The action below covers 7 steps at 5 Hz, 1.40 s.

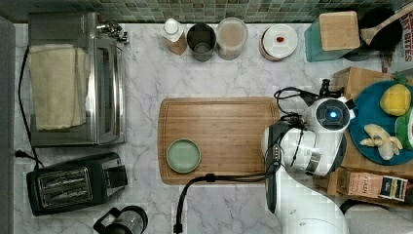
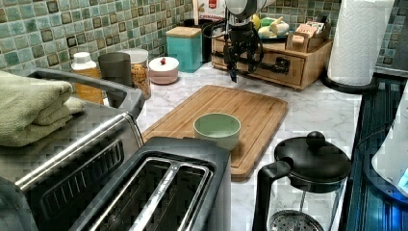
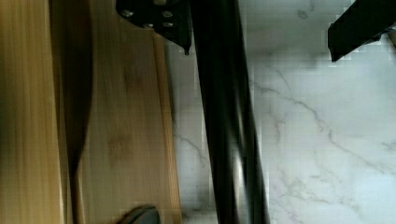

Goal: Open the drawer.

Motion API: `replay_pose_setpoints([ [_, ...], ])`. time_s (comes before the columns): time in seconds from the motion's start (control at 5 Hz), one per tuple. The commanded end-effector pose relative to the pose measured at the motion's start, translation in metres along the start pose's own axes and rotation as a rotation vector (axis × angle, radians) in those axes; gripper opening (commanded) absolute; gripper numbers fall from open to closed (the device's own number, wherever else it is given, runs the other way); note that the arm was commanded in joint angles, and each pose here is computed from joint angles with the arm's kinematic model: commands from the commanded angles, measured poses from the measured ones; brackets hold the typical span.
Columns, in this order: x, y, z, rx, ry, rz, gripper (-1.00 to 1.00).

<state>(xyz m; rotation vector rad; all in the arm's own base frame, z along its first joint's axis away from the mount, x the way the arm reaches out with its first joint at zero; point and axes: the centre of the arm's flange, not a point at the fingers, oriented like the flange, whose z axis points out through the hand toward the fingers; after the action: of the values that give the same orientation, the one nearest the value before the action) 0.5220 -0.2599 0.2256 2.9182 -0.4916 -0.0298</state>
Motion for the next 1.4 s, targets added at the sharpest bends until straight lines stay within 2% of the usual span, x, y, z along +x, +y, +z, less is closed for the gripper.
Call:
replay_pose_setpoints([
  [0.2, -0.010, -0.146, -0.040, 0.080, -0.034, -0.163, 1.00],
  [0.4, -0.029, -0.198, -0.051, 0.087, 0.023, -0.191, 1.00],
  [0.8, -0.048, -0.272, -0.081, 0.102, -0.043, -0.232, 1.00],
  [1.0, -0.055, -0.296, -0.091, 0.114, -0.061, -0.216, 1.00],
  [1.2, -0.054, -0.320, -0.101, 0.108, -0.060, -0.167, 1.00],
  [1.4, -0.055, -0.325, -0.103, 0.120, -0.021, -0.133, 1.00],
])
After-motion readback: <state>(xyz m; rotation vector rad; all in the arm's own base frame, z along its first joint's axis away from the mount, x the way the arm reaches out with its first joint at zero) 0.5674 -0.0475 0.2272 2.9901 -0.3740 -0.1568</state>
